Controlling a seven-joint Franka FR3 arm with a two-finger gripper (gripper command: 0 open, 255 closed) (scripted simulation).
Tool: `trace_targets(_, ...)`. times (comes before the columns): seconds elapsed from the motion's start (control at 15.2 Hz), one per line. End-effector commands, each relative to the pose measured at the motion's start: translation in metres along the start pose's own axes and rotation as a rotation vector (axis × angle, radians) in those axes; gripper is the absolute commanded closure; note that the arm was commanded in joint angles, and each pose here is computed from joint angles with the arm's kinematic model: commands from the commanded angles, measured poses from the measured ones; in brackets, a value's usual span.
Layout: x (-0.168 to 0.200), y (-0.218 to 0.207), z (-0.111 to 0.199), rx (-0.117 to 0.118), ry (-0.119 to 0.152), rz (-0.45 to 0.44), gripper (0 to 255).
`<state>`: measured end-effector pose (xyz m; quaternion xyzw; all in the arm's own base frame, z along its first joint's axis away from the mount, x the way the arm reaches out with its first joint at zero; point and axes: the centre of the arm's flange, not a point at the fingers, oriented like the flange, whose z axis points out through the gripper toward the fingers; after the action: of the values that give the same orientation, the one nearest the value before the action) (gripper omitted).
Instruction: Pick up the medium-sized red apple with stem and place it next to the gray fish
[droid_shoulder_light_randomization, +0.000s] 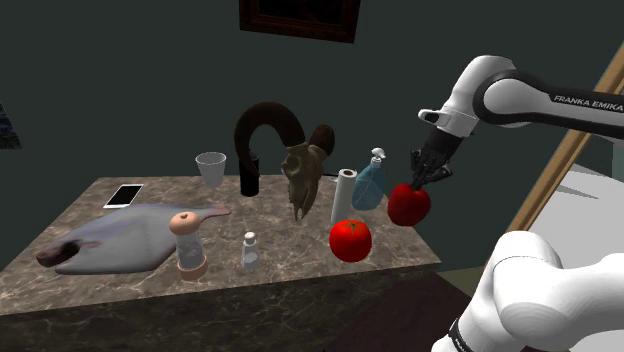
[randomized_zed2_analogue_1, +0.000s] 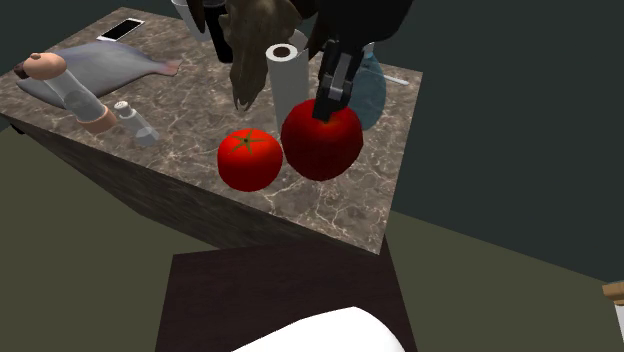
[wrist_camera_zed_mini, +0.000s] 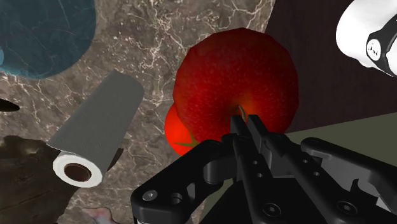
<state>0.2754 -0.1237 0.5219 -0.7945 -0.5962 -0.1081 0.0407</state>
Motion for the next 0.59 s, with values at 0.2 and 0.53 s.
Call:
trace_targets(0.2, 0.007, 0.003, -0.026, 0.0, 0.0, 0.0, 255)
trace_targets(0.53, 0.013, 0.004, -0.052, 0.0, 0.0, 0.0, 255)
